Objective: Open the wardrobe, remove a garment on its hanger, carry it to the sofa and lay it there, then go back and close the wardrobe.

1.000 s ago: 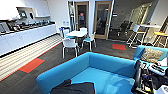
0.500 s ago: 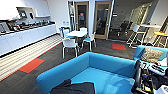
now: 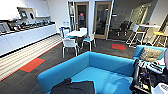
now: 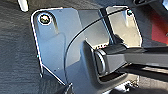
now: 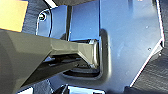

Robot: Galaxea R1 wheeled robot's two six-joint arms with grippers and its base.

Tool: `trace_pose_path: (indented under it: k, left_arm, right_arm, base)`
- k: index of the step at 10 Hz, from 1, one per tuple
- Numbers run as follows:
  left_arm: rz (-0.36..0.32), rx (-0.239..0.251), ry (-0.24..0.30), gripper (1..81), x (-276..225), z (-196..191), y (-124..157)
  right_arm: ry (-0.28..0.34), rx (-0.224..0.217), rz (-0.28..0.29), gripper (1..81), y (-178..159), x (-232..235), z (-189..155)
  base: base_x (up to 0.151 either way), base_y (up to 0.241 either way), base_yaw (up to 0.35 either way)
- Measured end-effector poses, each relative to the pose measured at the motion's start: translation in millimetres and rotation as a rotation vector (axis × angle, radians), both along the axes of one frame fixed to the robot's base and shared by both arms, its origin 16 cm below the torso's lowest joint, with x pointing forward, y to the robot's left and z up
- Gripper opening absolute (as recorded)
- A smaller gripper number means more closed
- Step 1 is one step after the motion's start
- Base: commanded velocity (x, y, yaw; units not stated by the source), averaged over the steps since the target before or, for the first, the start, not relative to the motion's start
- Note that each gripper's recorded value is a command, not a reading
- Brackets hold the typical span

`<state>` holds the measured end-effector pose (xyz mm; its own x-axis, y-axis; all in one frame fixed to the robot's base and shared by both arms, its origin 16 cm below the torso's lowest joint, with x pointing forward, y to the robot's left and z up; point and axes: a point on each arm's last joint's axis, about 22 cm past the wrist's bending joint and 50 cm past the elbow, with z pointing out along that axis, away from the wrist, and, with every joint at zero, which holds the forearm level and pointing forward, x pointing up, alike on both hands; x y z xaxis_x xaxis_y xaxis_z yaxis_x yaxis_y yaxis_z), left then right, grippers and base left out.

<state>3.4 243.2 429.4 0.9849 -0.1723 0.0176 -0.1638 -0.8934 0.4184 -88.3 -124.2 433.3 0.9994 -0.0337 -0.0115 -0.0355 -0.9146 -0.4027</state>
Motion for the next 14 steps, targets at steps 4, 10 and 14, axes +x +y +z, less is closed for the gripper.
trace_pose_path:
  k: [4, 10, 14]
  left_arm:
    - [0.000, 0.000, -0.006, 81.1, 4.7, -0.2, -0.1]
    - [-0.001, -0.003, -0.006, 81.1, 4.7, -0.2, -3.3]
    - [-0.001, -0.003, -0.001, 81.1, 0.7, -0.1, -3.4]
  right_arm:
    - [-0.004, -0.001, 0.001, 81.1, -0.5, 3.3, -0.5]
    - [-0.007, 0.000, 0.002, 81.1, -0.1, 4.7, -0.6]
    - [-0.005, -0.001, 0.001, 81.1, -0.3, 3.9, -0.5]
  base:
    - [-0.070, 0.000, 0.000]
    - [-0.011, 0.000, 0.000]
    - [0.000, 0.000, 0.000]
